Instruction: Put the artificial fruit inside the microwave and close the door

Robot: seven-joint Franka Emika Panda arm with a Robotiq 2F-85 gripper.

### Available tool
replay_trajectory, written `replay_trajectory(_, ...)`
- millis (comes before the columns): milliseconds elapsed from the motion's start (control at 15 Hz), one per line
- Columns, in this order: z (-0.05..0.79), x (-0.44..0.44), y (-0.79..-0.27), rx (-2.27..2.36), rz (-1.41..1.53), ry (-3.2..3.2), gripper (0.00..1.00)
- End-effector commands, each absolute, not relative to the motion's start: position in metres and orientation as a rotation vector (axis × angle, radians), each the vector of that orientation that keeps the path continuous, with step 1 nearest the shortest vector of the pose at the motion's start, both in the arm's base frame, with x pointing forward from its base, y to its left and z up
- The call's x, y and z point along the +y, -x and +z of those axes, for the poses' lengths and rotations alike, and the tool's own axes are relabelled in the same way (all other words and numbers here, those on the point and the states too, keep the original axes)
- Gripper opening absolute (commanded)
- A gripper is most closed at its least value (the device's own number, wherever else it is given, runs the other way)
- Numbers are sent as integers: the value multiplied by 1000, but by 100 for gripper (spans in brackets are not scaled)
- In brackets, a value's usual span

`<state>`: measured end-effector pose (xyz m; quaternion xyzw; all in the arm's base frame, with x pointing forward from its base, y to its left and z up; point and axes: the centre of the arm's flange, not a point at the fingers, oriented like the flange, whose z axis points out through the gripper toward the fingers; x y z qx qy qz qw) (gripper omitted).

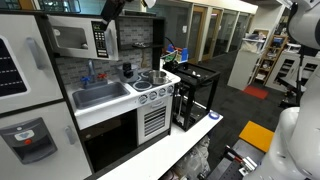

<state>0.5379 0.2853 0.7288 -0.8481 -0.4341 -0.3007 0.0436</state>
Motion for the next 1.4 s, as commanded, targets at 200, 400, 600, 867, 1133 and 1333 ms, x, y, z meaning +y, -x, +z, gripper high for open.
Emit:
replay_trajectory(200, 704, 286, -532, -1308, -1036, 2579, 100)
replay_trajectory(400, 700, 284, -534, -1317, -1071, 2585, 100)
replay_trajectory(600, 697, 281, -534, -1355, -1110, 2608, 100)
replay_trajectory(867, 697, 276, -532, -1411, -1159, 2642, 100)
replay_trajectory(1133, 700, 268, -527, -1447, -1204, 2668, 100)
replay_trajectory(1333, 700, 262, -525, -1489, -1245, 2682, 100)
